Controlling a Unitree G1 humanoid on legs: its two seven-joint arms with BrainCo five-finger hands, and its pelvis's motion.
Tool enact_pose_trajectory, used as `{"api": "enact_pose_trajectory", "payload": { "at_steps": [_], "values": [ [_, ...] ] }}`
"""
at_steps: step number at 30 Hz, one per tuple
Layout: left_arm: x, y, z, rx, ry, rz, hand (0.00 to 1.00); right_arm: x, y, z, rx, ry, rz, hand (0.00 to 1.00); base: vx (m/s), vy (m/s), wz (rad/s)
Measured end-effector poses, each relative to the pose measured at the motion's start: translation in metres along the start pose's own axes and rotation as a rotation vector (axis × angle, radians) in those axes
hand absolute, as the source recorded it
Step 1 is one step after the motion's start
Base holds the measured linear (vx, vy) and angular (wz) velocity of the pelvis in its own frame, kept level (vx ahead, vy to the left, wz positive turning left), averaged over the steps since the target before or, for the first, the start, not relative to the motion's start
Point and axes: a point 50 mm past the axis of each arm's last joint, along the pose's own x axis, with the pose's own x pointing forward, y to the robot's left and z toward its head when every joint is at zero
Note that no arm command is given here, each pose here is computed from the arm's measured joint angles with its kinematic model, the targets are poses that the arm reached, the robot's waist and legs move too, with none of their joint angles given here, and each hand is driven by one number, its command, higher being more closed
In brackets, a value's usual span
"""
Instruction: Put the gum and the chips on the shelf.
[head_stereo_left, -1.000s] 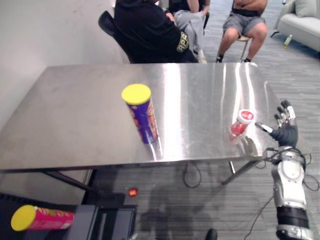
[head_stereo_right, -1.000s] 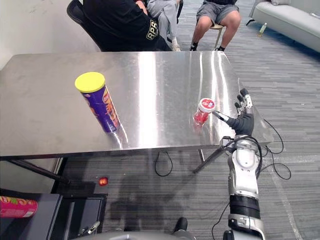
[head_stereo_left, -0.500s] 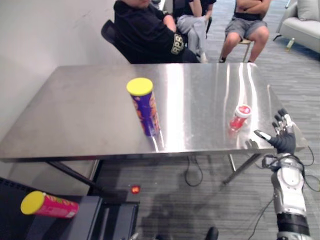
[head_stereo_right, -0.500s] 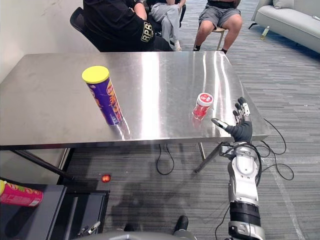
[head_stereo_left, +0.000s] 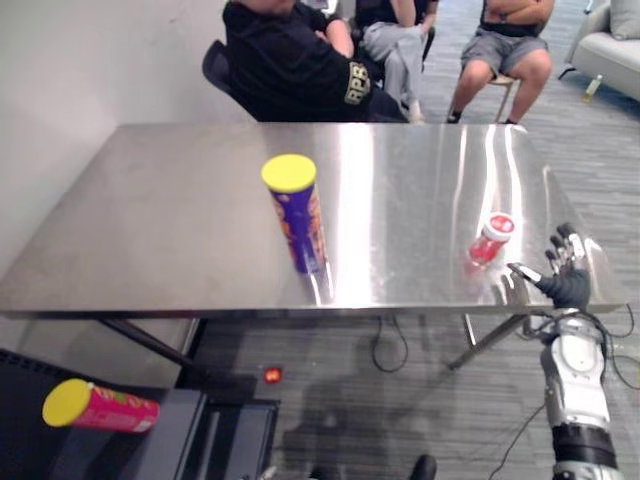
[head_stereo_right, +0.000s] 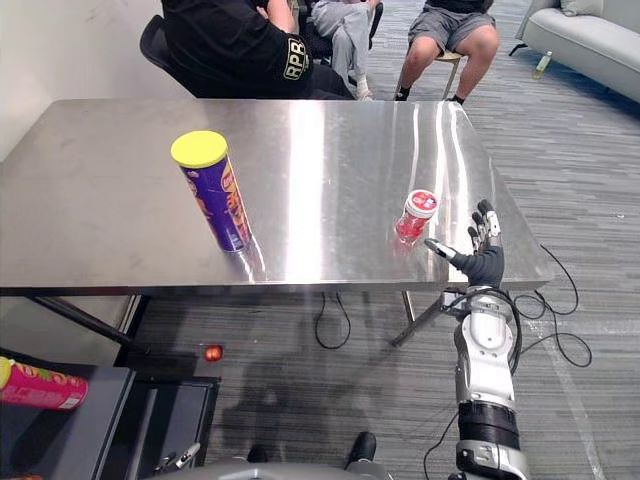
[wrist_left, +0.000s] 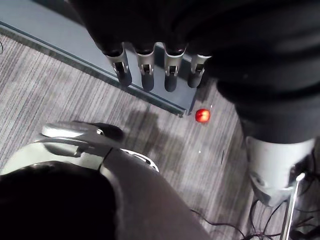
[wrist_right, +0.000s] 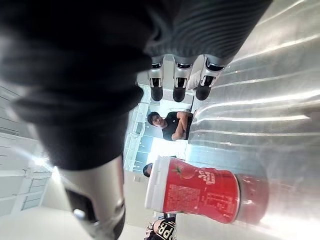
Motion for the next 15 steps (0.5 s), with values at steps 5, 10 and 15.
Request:
{"api": "enact_pose_trajectory", "payload": {
  "at_steps": [5,10,15],
  "values": [
    [0.000,0.001,0.000,0.001,-0.001,0.003,0.00,0.009,0.004,-0.001,0.013,0.019,-0.012,0.00,-0.03,0.002,0.02],
    [0.000,0.001,0.001,0.001,-0.002,0.003,0.00,0.014,0.007,-0.006,0.020,0.047,-0.022,0.00,0.00,0.001,0.01],
    [0.000,0.001,0.001,0.001,-0.002,0.004,0.00,0.026,0.013,-0.003,0.038,0.048,-0.034,0.00,0.00,0.000,0.00]
  ]
}}
